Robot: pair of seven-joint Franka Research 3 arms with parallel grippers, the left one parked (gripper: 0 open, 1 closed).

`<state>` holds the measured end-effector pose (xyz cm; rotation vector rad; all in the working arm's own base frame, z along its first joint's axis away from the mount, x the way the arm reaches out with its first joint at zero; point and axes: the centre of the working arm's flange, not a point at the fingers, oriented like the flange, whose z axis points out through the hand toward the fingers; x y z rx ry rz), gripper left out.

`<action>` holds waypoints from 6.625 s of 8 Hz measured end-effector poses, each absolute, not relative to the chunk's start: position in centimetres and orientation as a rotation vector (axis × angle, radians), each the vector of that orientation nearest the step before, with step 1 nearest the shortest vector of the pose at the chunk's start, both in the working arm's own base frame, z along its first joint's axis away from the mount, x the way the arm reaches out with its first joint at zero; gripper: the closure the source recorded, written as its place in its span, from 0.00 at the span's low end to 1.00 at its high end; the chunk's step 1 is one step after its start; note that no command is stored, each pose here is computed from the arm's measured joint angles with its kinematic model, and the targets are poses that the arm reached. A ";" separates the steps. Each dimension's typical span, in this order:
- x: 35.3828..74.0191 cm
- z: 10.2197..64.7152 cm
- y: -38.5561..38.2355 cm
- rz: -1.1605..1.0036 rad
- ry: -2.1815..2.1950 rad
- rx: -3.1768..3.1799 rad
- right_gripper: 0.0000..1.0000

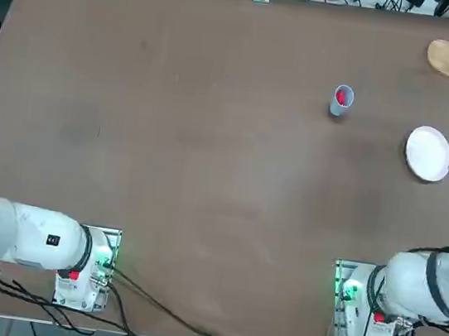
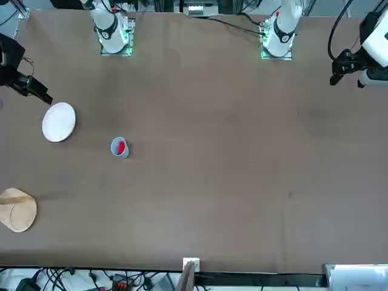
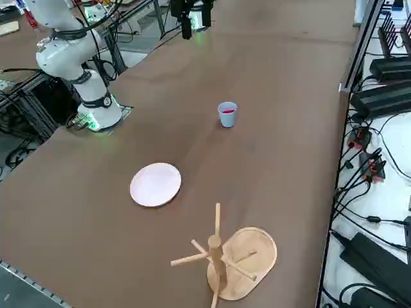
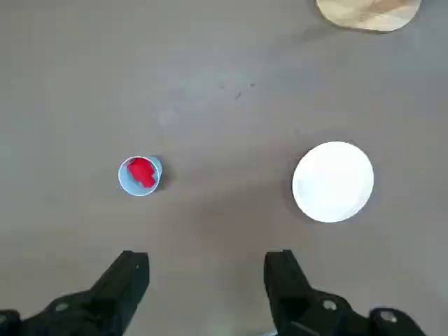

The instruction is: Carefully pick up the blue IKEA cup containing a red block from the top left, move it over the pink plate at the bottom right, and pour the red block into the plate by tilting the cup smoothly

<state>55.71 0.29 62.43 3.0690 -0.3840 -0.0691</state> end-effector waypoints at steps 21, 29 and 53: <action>59.6 38.4 12.4 0.016 -0.874 3.087 0.00; 57.9 27.8 17.1 -0.022 -0.866 3.002 0.00; 57.8 25.4 17.3 -0.035 -0.864 2.967 0.92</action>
